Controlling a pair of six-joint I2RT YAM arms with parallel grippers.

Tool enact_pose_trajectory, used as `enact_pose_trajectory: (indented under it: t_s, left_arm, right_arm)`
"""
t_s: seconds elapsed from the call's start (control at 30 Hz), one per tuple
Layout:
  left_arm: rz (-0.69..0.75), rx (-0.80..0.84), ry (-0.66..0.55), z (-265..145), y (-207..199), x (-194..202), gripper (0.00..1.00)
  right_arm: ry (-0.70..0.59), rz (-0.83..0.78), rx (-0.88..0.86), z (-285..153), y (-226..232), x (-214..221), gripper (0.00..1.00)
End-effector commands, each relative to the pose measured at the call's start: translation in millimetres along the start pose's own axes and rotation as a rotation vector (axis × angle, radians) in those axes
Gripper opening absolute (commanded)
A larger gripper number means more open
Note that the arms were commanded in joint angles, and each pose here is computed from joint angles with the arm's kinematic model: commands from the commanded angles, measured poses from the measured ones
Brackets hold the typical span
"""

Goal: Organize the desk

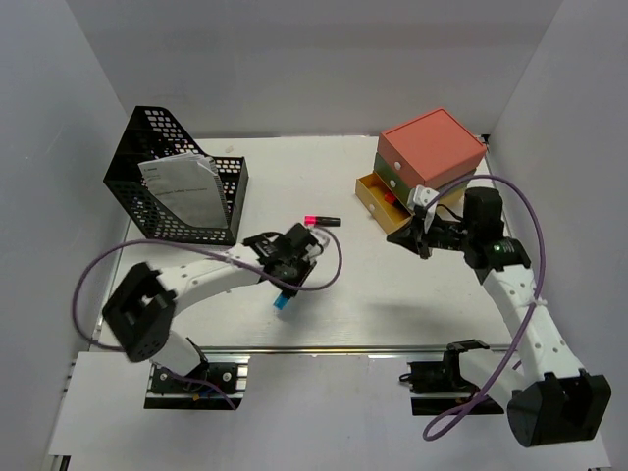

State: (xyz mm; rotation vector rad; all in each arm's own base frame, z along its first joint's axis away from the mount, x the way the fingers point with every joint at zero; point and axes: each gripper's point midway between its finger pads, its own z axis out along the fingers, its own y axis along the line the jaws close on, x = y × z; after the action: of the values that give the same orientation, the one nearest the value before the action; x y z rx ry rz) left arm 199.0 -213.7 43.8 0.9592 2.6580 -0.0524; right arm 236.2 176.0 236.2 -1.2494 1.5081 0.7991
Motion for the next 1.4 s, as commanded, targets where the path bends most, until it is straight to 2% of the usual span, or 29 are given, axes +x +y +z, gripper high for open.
enact_pose_trajectory:
  t_s: [0.0, 0.03, 0.07, 0.1, 0.13, 0.17, 0.2, 0.27, 0.3, 0.37, 0.43, 0.47, 0.5, 0.53, 0.63, 0.73, 0.83, 0.97, 1.17, 1.2, 1.23, 1.27, 1.3, 1.37]
  left_arm:
    - [-0.143, 0.224, -0.515, -90, -27, -111, 0.00]
    - [-0.153, 0.288, -0.591, -105, -36, -125, 0.00]
    - [-0.216, 0.349, -0.720, -129, -41, -151, 0.00]
    - [-0.242, 0.383, -0.777, -139, -44, -163, 0.00]
    - [-0.271, 0.407, -0.867, -153, -44, -184, 0.00]
    - [-0.347, 0.447, -0.896, -165, -47, -198, 0.00]
    - [-0.394, 0.456, -0.898, -156, -45, -211, 0.00]
    - [-0.496, 0.551, -0.984, -177, -49, -246, 0.00]
    - [-0.532, 0.567, -0.970, -162, -53, -257, 0.00]
    - [-0.622, 0.651, -1.024, -169, -58, -282, 0.00]
    - [-0.672, 0.697, -1.066, -162, -61, -305, 0.00]
    - [-0.759, 0.705, -1.088, -160, -51, -314, 0.00]
    - [-0.794, 0.712, -1.091, -146, -51, -320, 0.00]
    - [-0.845, 0.767, -1.148, -156, -49, -330, 0.00]
    - [-0.980, 0.793, -1.222, -143, -37, -343, 0.00]
    - [-1.142, 0.796, -1.249, -122, -19, -353, 0.00]
    - [-1.206, 0.840, -1.267, -116, -14, -366, 0.00]
    - [-1.262, 0.814, -1.196, -73, -18, -378, 0.00]
    - [-1.282, 0.777, -1.134, -41, -24, -390, 0.00]
    - [-1.289, 0.743, -1.107, -27, -20, -389, 0.04]
    - [-1.287, 0.742, -1.099, -25, -21, -390, 0.16]
    - [-1.276, 0.756, -1.091, -25, -24, -392, 0.20]
    - [-1.270, 0.754, -1.078, -19, -26, -391, 0.35]
    - [-1.254, 0.770, -1.060, -18, -27, -393, 0.48]
  right_arm:
    - [-0.049, 0.022, 0.325, -20, -45, -16, 0.00]
    - [-0.064, 0.022, 0.402, -27, -54, -18, 0.00]
    - [-0.061, 0.050, 0.462, -30, -58, -5, 0.00]
    - [-0.099, 0.049, 0.569, -44, -69, -16, 0.00]
    - [-0.100, 0.070, 0.605, -49, -74, -16, 0.00]
    - [-0.100, 0.089, 0.636, -53, -80, -16, 0.00]
    - [-0.102, 0.147, 0.708, -61, -89, -14, 0.00]
    - [-0.119, 0.164, 0.786, -72, -101, -16, 0.00]
    - [-0.115, 0.174, 0.826, -77, -105, -13, 0.00]
    - [-0.124, 0.202, 0.885, -88, -112, -12, 0.00]
    - [-0.133, 0.220, 0.915, -95, -114, -12, 0.00]
    - [-0.142, 0.218, 0.923, -98, -114, -14, 0.00]
    - [-0.143, 0.222, 0.928, -99, -114, -14, 0.00]
    - [-0.146, 0.226, 0.931, -101, -114, -13, 0.00]
    - [-0.151, 0.229, 0.949, -108, -117, -13, 0.00]
    - [-0.156, 0.233, 0.953, -111, -116, -12, 0.00]
    - [-0.163, 0.241, 0.956, -112, -116, -12, 0.00]
    - [-0.170, 0.239, 0.952, -114, -115, -12, 0.00]
    - [-0.178, 0.233, 0.967, -119, -115, -13, 0.00]
    - [-0.178, 0.231, 0.970, -120, -115, -12, 0.00]
    - [-0.178, 0.229, 0.972, -121, -116, -13, 0.00]
    - [-0.179, 0.225, 0.968, -121, -115, -13, 0.00]
    - [-0.176, 0.227, 0.963, -120, -115, -12, 0.00]
    - [-0.176, 0.217, 0.942, -117, -113, -13, 0.00]
